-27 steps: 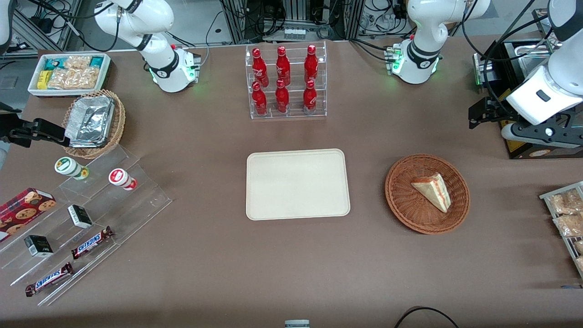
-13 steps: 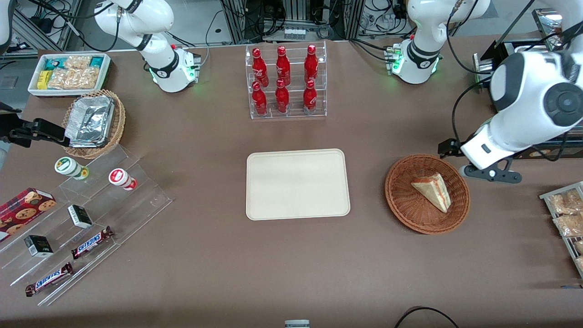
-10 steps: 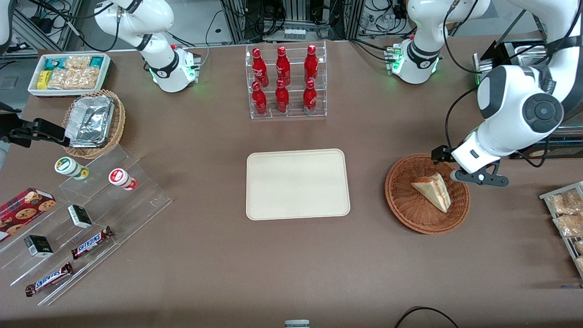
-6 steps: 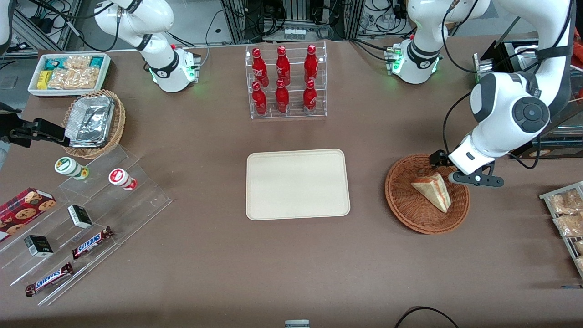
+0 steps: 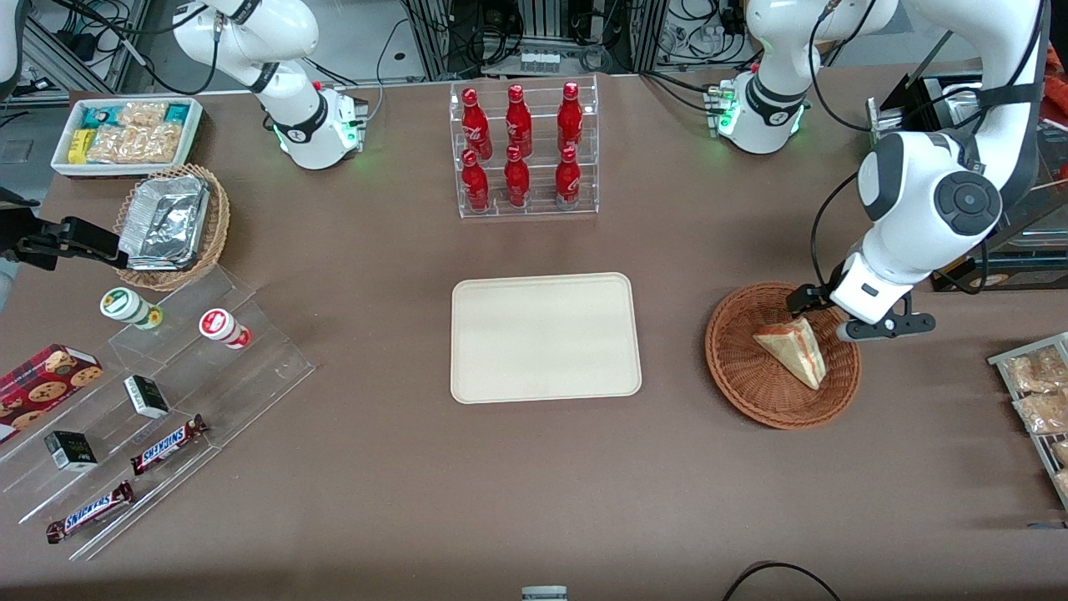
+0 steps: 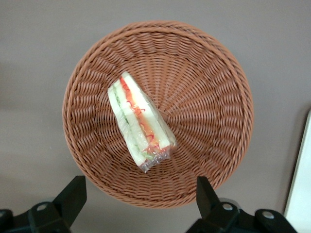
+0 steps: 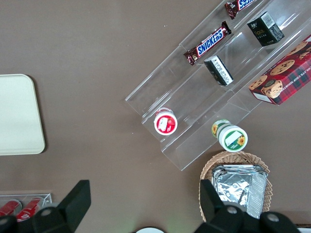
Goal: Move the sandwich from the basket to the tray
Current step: 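Lower the left gripper and grasp the wrapped sandwich by its edge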
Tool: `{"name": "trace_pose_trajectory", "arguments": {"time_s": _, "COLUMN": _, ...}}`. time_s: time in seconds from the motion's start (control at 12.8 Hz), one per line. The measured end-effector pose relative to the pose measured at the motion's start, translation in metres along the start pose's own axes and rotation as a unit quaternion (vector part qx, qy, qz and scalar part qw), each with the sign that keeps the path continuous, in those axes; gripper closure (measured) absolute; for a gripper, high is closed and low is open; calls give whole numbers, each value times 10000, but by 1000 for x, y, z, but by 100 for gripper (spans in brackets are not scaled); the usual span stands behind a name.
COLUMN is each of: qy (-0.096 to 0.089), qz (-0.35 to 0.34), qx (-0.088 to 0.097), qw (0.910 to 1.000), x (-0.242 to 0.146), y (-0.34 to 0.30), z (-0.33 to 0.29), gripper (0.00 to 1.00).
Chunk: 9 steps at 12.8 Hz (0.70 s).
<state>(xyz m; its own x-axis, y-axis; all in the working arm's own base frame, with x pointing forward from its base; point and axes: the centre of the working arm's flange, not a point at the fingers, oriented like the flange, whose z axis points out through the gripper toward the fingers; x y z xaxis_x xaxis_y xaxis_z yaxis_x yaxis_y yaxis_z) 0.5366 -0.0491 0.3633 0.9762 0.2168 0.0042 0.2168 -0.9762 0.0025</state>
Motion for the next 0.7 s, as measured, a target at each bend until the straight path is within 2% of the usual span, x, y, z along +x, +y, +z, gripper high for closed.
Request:
{"name": "trace_pose_trajectory", "arguments": {"time_s": 0.16, "qy": 44, "qz": -889, "qx": -19, "qw": 9960, "x": -1, "y": 0, "z": 3, "gripper": 0}}
{"name": "trace_pose_trajectory", "arguments": {"time_s": 0.39, "qy": 163, "qz": -2201, "qx": -101, "qw": 9753, "x": -1, "y": 0, "z": 8, "gripper": 0}}
{"name": "trace_pose_trajectory", "arguments": {"time_s": 0.55, "qy": 215, "qz": -2554, "qx": -151, "qw": 9665, "x": 0, "y": 0, "z": 16, "gripper": 0}}
{"name": "trace_pose_trajectory", "arguments": {"time_s": 0.7, "qy": 219, "qz": -2663, "qx": -170, "qw": 9635, "x": 1, "y": 0, "z": 24, "gripper": 0}}
